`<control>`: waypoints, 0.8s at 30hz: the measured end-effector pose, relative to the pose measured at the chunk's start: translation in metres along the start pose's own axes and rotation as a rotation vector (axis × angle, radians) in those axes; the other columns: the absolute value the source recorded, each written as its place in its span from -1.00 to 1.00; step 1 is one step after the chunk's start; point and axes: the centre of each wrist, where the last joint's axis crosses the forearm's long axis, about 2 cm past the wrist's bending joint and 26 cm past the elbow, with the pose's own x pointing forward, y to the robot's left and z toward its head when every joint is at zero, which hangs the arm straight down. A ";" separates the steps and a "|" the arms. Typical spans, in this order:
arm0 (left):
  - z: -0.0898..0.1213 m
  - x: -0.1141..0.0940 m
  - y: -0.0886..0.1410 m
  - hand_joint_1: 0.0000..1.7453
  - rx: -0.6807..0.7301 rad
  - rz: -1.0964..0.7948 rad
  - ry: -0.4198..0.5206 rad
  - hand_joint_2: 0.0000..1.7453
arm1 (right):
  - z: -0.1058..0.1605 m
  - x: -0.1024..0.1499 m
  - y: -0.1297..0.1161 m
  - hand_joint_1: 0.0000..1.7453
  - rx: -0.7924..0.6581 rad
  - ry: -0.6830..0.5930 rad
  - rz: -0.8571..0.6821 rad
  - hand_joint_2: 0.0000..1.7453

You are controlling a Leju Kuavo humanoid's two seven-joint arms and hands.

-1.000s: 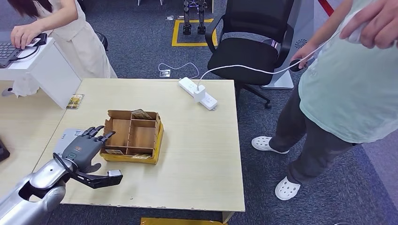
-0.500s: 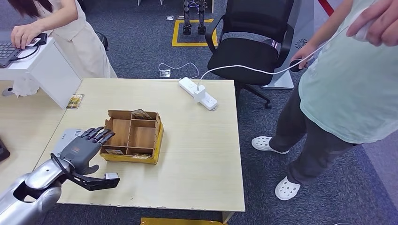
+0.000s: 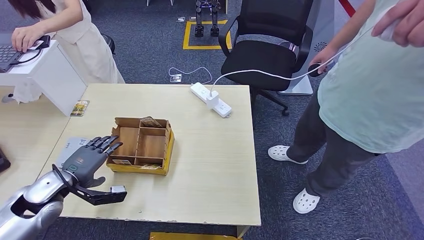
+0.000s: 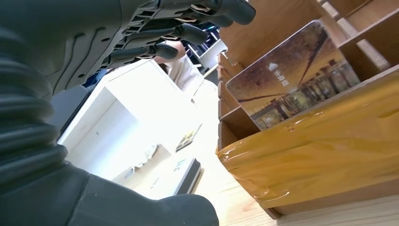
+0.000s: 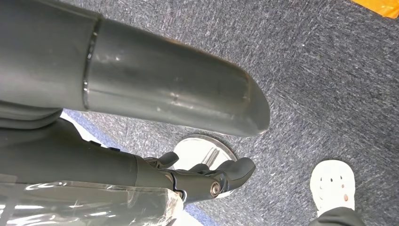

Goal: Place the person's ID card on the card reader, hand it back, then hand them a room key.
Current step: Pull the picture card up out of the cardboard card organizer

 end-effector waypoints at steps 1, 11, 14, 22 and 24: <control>0.000 0.000 0.000 -1.00 0.000 0.001 -0.001 1.00 | 0.000 0.000 0.000 -1.00 0.000 0.000 0.000 -1.00; 0.004 0.002 -0.001 -1.00 -0.011 0.015 -0.033 1.00 | 0.000 0.000 0.000 -1.00 0.000 0.000 0.000 -1.00; 0.005 0.004 -0.002 -1.00 -0.014 0.022 -0.039 1.00 | 0.000 0.000 0.000 -1.00 0.000 0.000 0.000 -1.00; 0.009 0.010 -0.009 -1.00 -0.030 0.058 -0.061 1.00 | 0.000 0.000 0.000 -1.00 0.001 -0.002 0.002 -1.00; 0.009 0.011 -0.009 -1.00 -0.031 0.059 -0.062 1.00 | 0.000 0.000 0.000 -1.00 0.001 -0.003 0.004 -1.00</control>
